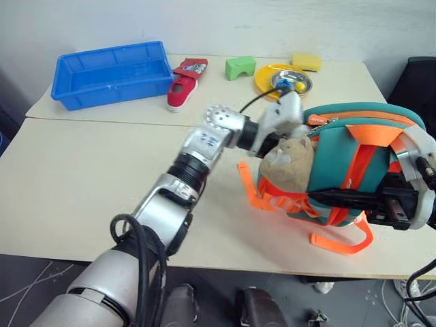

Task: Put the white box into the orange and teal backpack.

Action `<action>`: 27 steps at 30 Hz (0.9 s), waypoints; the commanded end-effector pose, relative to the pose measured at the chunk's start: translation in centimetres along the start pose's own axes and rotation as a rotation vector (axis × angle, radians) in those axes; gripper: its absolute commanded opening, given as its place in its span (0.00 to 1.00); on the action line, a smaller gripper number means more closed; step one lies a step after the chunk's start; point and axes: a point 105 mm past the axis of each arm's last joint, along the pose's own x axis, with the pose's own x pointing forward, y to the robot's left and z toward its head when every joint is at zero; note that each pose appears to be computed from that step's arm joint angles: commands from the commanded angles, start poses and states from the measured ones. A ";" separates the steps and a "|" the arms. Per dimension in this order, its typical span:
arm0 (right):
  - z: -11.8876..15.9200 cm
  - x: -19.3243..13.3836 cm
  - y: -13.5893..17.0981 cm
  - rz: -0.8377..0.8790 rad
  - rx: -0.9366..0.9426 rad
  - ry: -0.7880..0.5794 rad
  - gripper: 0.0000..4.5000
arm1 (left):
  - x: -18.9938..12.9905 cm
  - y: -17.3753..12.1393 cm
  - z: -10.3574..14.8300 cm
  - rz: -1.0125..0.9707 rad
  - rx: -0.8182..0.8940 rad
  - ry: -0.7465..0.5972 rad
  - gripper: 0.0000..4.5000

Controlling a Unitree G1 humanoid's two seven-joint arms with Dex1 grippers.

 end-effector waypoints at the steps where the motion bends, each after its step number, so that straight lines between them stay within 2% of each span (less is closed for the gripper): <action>1: 0.3 -0.2 0.3 -0.024 -0.028 -0.025 0.00 | -2.6 1.0 1.0 0.062 0.025 -0.015 0.61; 7: -0.5 -0.2 0.3 -0.055 -0.017 -0.028 0.00 | -9.5 0.4 1.3 0.080 0.003 -0.027 1.00; 9: -0.6 -0.1 0.3 -0.064 -0.016 -0.033 0.00 | -11.6 -0.8 1.6 0.040 -0.019 -0.041 1.00; 11: -0.8 0.0 0.2 -0.070 -0.014 -0.037 0.00 | -13.5 -3.3 2.9 -0.068 -0.059 -0.098 1.00; 14: -0.9 0.2 0.3 -0.073 -0.013 -0.043 0.00 | -14.2 -5.4 4.8 -0.126 -0.090 -0.179 1.00; 16: -0.9 0.3 0.4 -0.073 -0.011 -0.046 0.00 | -13.5 -5.2 5.4 -0.074 -0.086 -0.203 1.00; 22: -1.1 0.5 0.7 -0.075 -0.005 -0.055 0.00 | -10.5 -4.5 5.0 0.026 -0.064 -0.221 1.00; 27: -0.2 0.6 0.9 -0.072 0.000 -0.111 0.00 | -7.9 -4.5 2.9 0.012 -0.085 -0.153 1.00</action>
